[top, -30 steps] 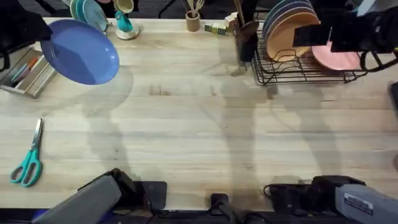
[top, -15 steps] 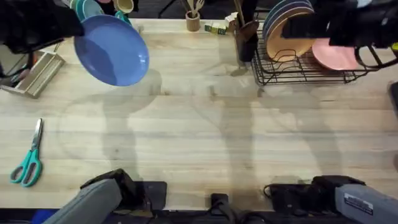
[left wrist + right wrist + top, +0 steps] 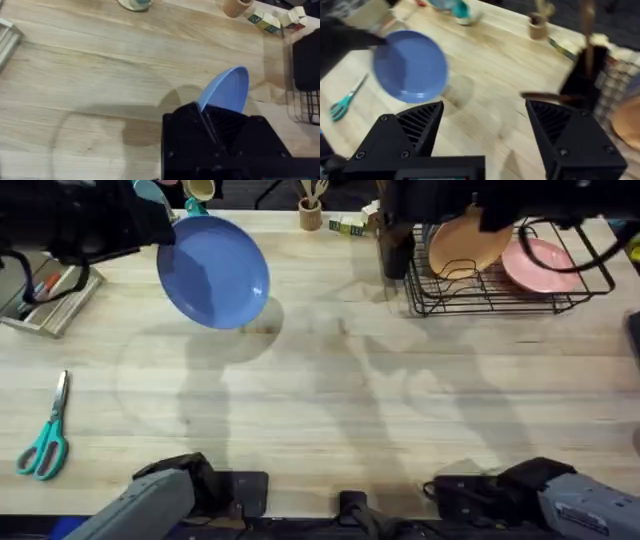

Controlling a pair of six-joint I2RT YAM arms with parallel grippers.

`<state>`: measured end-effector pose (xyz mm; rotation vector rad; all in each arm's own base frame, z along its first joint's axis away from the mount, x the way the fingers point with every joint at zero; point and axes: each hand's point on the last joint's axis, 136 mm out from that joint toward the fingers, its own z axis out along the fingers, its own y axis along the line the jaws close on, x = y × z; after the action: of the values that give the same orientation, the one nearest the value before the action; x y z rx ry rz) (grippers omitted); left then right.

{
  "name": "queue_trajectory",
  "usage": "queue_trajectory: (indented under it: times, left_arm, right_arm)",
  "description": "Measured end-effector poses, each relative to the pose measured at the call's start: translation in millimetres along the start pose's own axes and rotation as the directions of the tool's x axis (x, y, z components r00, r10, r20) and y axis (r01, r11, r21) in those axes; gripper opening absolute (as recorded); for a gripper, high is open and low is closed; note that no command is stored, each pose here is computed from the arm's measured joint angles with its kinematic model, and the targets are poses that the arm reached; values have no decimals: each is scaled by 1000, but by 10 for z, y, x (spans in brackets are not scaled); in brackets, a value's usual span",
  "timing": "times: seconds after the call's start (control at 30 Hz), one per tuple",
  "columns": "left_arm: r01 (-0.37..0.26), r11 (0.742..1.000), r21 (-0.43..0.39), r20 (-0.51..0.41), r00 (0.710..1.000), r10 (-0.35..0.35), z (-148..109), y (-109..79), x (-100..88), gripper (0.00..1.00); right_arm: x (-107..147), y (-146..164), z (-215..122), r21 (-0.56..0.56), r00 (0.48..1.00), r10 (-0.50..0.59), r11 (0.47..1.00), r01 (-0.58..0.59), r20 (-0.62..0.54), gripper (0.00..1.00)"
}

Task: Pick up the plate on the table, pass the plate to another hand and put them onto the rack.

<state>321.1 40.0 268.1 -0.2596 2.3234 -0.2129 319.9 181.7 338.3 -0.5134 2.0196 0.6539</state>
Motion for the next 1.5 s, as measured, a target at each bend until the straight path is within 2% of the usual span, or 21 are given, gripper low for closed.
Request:
queue_trajectory:
  times: [0.27, 0.4, 0.8, 1.13, 1.5]
  left_arm:
    - [-4, 1000, 29, -10, 1000, 4, 4, -66, 23, 42]
    - [-2, 999, 33, -17, 1000, 3, 3, -74, 40, 42]
    - [-2, 999, 36, -17, 1000, 3, 3, -79, 41, 42]
    - [-2, 999, 36, -17, 1000, 3, 3, -79, 41, 42]
    - [-2, 999, 36, -17, 1000, 3, 3, -79, 41, 42]
  right_arm:
    - [45, 540, 90, -135, 998, -66, 989, 65, -8, 995]
    - [75, 654, 99, -163, 997, -80, 984, 76, -15, 995]
    - [115, 711, 142, -179, 996, -85, 981, 78, -31, 995]
    - [562, 950, 649, -243, 976, -73, 970, 21, -206, 995]
    - [856, 856, 1038, -219, 950, -39, 975, -31, -309, 995]
